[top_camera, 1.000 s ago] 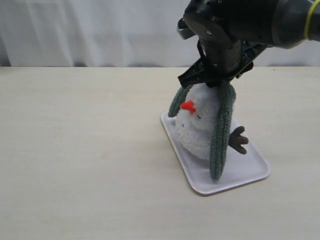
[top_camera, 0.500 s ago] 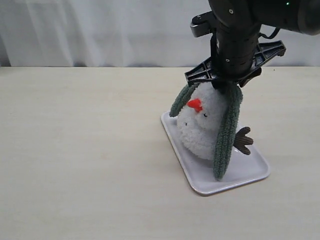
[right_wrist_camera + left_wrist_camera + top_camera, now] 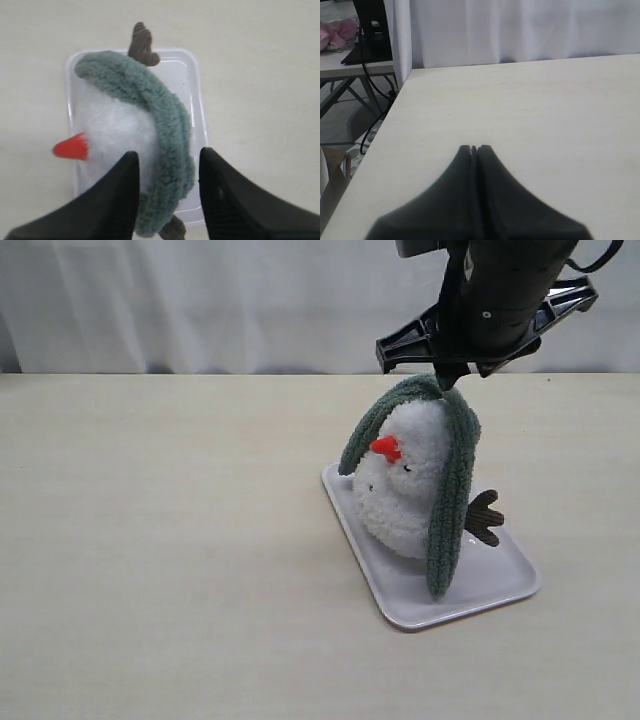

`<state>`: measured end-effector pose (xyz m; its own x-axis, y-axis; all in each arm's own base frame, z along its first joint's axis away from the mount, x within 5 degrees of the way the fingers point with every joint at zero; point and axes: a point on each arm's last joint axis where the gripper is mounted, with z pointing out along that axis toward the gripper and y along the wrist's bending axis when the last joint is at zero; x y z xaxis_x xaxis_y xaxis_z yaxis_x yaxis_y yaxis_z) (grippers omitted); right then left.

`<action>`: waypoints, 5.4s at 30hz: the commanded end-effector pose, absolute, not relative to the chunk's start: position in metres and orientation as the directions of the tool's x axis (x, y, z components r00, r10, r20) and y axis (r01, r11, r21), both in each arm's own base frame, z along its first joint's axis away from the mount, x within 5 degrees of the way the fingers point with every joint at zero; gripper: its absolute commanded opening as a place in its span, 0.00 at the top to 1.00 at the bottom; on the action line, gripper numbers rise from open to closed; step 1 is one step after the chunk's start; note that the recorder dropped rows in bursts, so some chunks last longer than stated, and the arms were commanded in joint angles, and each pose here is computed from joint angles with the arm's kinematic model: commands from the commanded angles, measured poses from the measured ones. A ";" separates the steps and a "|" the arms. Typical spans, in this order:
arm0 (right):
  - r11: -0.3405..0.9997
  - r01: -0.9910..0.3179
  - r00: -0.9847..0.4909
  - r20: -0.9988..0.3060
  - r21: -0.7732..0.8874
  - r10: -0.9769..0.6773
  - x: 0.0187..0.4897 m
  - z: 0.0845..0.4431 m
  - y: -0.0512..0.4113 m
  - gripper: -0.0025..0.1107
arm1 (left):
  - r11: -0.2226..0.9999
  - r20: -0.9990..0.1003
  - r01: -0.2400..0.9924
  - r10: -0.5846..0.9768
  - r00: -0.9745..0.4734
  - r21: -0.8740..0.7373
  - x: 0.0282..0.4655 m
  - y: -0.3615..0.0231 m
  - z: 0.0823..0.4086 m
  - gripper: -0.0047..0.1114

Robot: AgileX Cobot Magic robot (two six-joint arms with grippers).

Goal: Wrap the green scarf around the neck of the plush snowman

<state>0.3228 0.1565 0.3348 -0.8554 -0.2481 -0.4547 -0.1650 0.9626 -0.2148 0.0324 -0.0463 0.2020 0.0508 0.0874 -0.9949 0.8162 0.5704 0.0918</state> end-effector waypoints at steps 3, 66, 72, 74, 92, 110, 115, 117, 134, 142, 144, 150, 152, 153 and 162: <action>0.953 -0.245 -0.858 -0.417 -0.179 -0.299 0.317 0.324 0.159 0.68 | 0.572 -0.997 0.817 0.054 0.058 0.078 0.032 -0.046 0.204 0.96; 0.911 -0.043 -0.849 -0.465 -0.409 -0.249 0.339 0.277 0.143 0.75 | 0.572 -0.997 0.817 0.054 0.058 0.078 0.032 -0.046 0.204 0.96; 0.936 -0.085 -0.853 -0.460 -0.341 -0.246 0.325 0.295 0.142 0.68 | 0.572 -0.997 0.817 0.054 0.058 0.078 0.032 -0.046 0.204 0.96; 0.941 -0.113 -0.854 -0.453 -0.318 -0.256 0.320 0.300 0.143 0.68 | 0.572 -0.997 0.817 0.054 0.058 0.078 0.032 -0.046 0.204 0.96; 0.989 -0.138 -0.886 -0.438 -0.060 -0.151 0.254 0.299 0.103 0.68 | 0.572 -0.997 0.817 0.054 0.058 0.078 0.032 -0.046 0.204 0.96; 0.969 -0.175 -0.822 -0.568 0.176 -0.045 0.231 0.205 0.103 0.68 | 0.572 -0.997 0.817 0.054 0.058 0.078 0.032 -0.046 0.204 0.96; 0.966 -0.166 -0.804 -0.594 0.197 -0.017 0.236 0.189 0.105 0.65 | 0.572 -0.997 0.817 0.054 0.058 0.078 0.032 -0.046 0.204 0.96; 0.967 -0.152 -0.811 -0.585 0.207 -0.002 0.238 0.183 0.106 0.59 | 0.572 -0.997 0.817 0.054 0.058 0.078 0.032 -0.046 0.204 0.96; 0.966 -0.152 -0.801 -0.599 0.210 0.004 0.255 0.152 0.114 0.88 | 0.572 -0.997 0.817 0.054 0.058 0.078 0.032 -0.046 0.204 0.96; 0.942 -0.195 -0.754 -0.656 0.273 0.034 0.250 0.178 0.134 0.94 | 0.572 -0.997 0.817 0.054 0.058 0.078 0.032 -0.046 0.204 0.96; 0.933 -0.219 -0.730 -0.682 0.285 0.037 0.249 0.190 0.138 0.94 | 0.572 -0.997 0.817 0.054 0.058 0.078 0.032 -0.046 0.204 0.96; 0.929 -0.183 -0.745 -0.662 0.322 0.082 0.248 0.189 0.140 0.94 | 0.572 -0.997 0.817 0.054 0.058 0.078 0.032 -0.046 0.204 0.96; 0.934 -0.152 -0.771 -0.630 0.324 0.093 0.249 0.177 0.141 0.94 | 0.572 -0.997 0.817 0.054 0.058 0.078 0.032 -0.046 0.204 0.96; 0.935 -0.141 -0.779 -0.619 0.324 0.097 0.250 0.172 0.141 0.94 | 0.572 -0.997 0.817 0.054 0.058 0.078 0.032 -0.046 0.204 0.96; 0.925 -0.092 -0.750 -0.636 0.369 0.180 0.259 0.163 0.144 0.94 | 0.572 -0.997 0.817 0.054 0.058 0.078 0.032 -0.046 0.204 0.96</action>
<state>0.2575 0.1430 0.1618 -0.7698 0.1572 -0.6186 -0.0950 0.9302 0.3545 0.0324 -0.0463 0.2020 0.0508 0.0874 -0.9949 0.8162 0.5704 0.0918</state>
